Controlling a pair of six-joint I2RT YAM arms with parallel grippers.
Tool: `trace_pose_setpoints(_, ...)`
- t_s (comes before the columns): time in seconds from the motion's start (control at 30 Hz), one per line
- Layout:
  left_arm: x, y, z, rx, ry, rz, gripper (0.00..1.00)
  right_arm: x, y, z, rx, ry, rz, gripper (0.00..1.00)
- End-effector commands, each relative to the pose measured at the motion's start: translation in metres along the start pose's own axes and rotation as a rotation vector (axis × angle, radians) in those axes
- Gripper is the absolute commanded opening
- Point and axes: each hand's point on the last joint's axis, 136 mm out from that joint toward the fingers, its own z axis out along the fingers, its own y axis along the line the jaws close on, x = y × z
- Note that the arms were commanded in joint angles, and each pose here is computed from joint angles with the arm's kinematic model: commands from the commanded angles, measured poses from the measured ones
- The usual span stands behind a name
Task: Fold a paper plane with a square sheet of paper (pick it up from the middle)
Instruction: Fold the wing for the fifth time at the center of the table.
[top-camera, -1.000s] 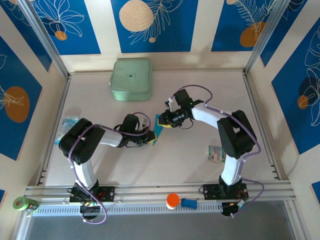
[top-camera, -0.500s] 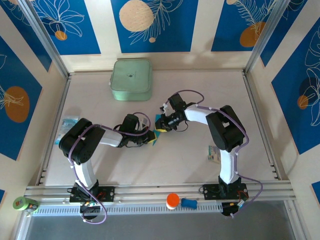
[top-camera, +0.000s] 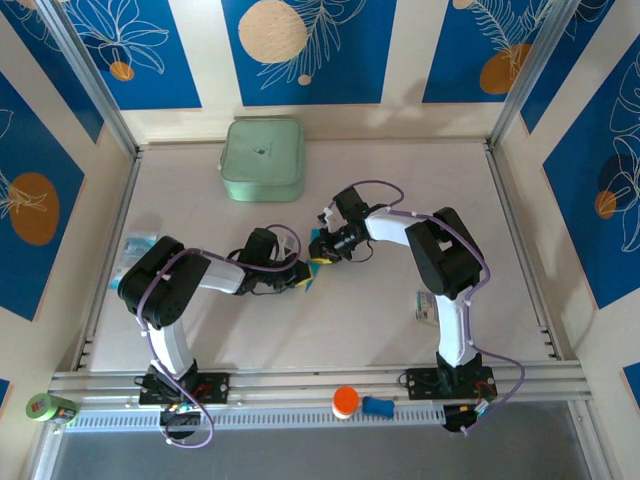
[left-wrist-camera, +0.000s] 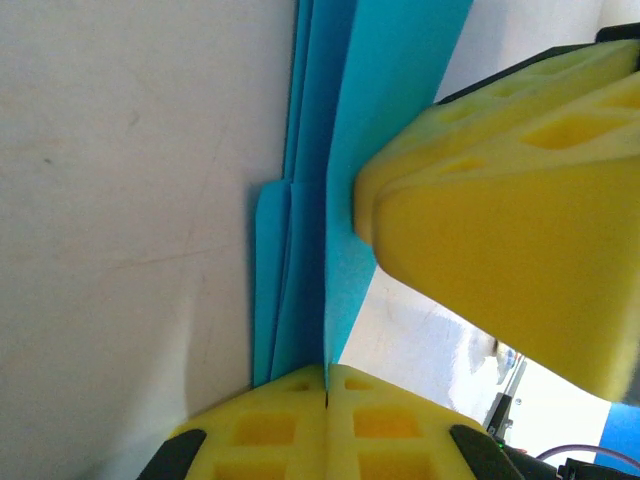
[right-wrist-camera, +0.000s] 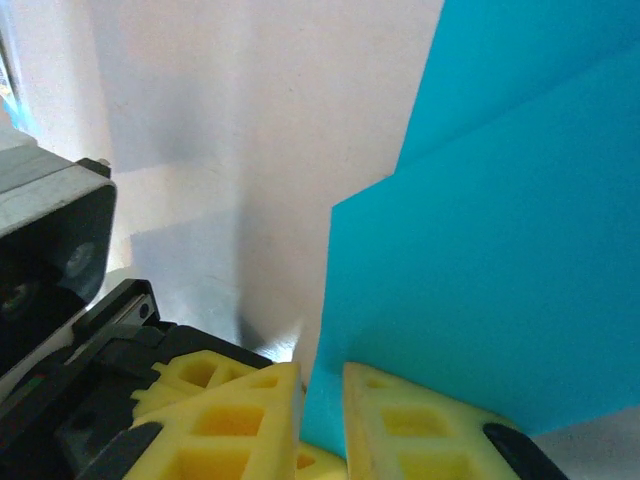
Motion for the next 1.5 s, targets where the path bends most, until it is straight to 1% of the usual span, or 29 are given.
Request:
trace_pose_setpoints(0.0, 0.016, 0.045, 0.002, -0.131, 0.042, -0.103, 0.02, 0.004, 0.003, 0.004, -0.005, 0.033, -0.008, 0.19)
trace_pose_setpoints(0.7, 0.016, 0.044, 0.001, -0.128, 0.040, -0.103, 0.04, 0.006, -0.018, 0.012, 0.084, 0.054, 0.051, 0.18)
trace_pose_setpoints(1.13, 0.013, 0.020, -0.012, -0.091, 0.023, -0.087, 0.12, 0.010, -0.042, 0.019, 0.175, 0.089, 0.115, 0.17)
trace_pose_setpoints(1.3, 0.010, 0.008, -0.019, -0.086, 0.017, -0.073, 0.14, 0.009, -0.044, 0.020, 0.182, 0.094, 0.122, 0.16)
trace_pose_setpoints(1.47, 0.013, 0.008, -0.019, -0.099, 0.034, -0.072, 0.14, 0.010, -0.045, 0.020, 0.183, 0.098, 0.130, 0.16)
